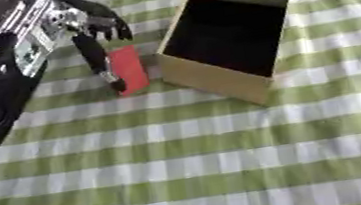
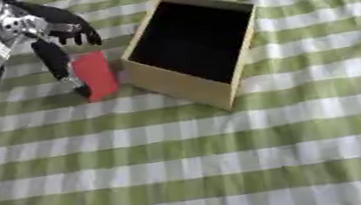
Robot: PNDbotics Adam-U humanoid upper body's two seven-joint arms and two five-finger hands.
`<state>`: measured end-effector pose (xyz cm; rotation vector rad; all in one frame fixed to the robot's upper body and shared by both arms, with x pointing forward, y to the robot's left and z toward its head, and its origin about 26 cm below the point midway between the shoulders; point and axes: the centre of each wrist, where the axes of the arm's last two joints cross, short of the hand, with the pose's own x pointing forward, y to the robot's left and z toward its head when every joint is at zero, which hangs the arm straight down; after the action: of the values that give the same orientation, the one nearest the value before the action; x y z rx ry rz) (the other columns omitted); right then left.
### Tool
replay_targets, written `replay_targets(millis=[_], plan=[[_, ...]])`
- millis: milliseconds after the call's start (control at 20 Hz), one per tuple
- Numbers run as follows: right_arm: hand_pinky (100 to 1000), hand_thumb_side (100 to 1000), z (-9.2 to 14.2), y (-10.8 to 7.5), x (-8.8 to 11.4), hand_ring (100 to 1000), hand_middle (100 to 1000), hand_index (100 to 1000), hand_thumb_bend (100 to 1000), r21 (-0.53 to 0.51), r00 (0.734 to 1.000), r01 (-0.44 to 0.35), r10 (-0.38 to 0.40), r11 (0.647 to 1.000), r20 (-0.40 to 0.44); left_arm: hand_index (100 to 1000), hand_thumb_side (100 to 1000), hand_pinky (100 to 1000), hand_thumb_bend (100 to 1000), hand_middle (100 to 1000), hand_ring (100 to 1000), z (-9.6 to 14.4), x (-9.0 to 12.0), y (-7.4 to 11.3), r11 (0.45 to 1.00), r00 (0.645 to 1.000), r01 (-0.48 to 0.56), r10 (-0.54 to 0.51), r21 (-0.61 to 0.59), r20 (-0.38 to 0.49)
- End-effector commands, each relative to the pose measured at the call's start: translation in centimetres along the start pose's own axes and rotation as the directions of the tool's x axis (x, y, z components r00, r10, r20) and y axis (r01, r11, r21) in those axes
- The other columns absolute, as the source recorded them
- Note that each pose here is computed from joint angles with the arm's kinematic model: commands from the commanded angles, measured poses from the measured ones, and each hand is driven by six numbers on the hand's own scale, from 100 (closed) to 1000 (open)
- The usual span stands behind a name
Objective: Pick up objects on the table and place them in the box.
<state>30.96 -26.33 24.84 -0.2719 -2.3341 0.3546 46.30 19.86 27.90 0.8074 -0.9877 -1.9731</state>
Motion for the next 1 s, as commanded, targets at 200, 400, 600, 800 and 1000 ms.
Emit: replay_targets(millis=[200,400,600,800,1000], plan=[[903,574,-0.1,-0.3,0.7,748,709,884,100,-0.007,1.0,0.003,-0.003,1.0,0.019,926,344,768,740,797,790,0.1,-0.1,0.9,0.998,0.999,-0.04,0.04,0.045,-0.011],[903,580,0.0,-0.2,0.6,748,708,884,100,-0.007,1.0,0.007,-0.007,1.0,0.011,928,381,787,721,806,792,-0.5,0.3,0.8,0.994,0.996,-0.086,0.087,0.061,-0.01],[903,581,0.0,-0.2,0.5,748,708,884,100,-0.008,1.0,0.01,-0.01,1.0,0.009,909,381,787,702,803,791,-1.1,0.5,0.6,0.989,0.992,-0.117,0.12,0.085,-0.034],[904,588,0.1,-0.3,0.5,748,709,885,100,-0.011,1.0,0.008,-0.008,1.0,0.002,852,362,791,650,765,771,-1.4,0.5,0.4,0.987,0.99,-0.122,0.128,0.102,-0.054],[904,589,0.1,-0.3,0.5,749,709,886,100,-0.014,1.0,0.01,-0.01,1.0,-0.001,808,329,796,631,738,764,-1.5,0.6,0.3,0.988,0.991,-0.117,0.123,0.102,-0.055]])
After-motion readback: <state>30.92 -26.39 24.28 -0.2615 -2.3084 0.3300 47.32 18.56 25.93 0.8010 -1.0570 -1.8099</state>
